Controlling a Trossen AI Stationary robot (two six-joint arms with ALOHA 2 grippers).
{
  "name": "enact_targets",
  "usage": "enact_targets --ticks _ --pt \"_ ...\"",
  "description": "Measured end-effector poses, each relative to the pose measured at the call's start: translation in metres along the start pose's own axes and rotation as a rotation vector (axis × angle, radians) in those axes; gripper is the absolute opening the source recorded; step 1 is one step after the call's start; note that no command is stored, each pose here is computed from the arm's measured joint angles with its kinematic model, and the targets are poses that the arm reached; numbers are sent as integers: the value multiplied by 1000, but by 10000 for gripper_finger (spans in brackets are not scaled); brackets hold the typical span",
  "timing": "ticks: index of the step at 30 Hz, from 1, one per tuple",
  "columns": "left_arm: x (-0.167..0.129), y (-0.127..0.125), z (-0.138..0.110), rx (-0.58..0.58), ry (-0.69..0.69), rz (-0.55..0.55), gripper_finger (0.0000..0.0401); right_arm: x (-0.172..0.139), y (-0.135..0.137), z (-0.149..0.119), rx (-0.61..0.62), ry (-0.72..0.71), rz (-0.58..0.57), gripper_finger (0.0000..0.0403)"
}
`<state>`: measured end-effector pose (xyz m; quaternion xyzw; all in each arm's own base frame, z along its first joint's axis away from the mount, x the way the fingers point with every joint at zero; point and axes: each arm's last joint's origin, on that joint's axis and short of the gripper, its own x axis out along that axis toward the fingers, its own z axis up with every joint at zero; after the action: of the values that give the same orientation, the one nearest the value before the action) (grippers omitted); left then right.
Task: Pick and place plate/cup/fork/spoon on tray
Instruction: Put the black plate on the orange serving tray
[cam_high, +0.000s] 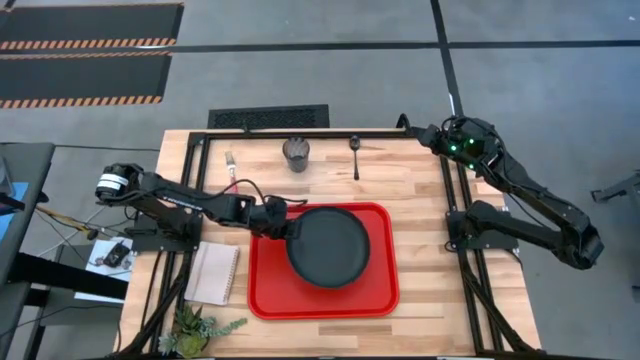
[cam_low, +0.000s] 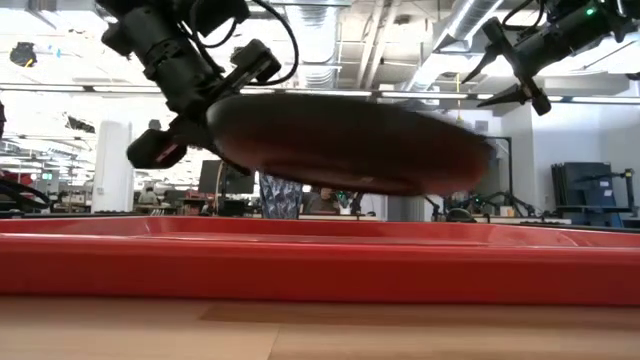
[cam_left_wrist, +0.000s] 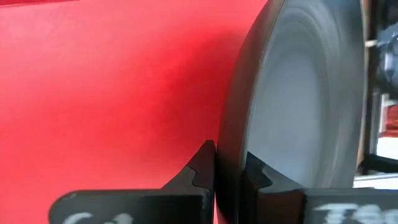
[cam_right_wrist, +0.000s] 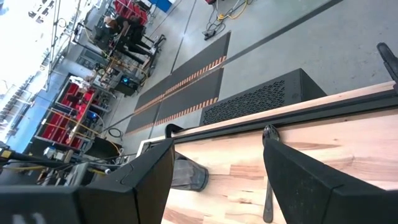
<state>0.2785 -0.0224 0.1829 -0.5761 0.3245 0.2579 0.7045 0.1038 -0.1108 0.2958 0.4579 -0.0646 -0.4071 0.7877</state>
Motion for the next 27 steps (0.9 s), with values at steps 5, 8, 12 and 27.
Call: enact_targets --ticks 5,8,12,27 --pt "2 9 -4 -21 21 36 9 0 0 0 0 0 -1 270" --pt "2 8 -7 -17 28 25 9 0 0 0 0 0 -1 270" --pt "8 9 -12 -14 41 41 9 0 0 0 -1 0 -1 270" --pt "27 15 -15 -52 87 75 12 0 0 0 -1 1 -3 270"
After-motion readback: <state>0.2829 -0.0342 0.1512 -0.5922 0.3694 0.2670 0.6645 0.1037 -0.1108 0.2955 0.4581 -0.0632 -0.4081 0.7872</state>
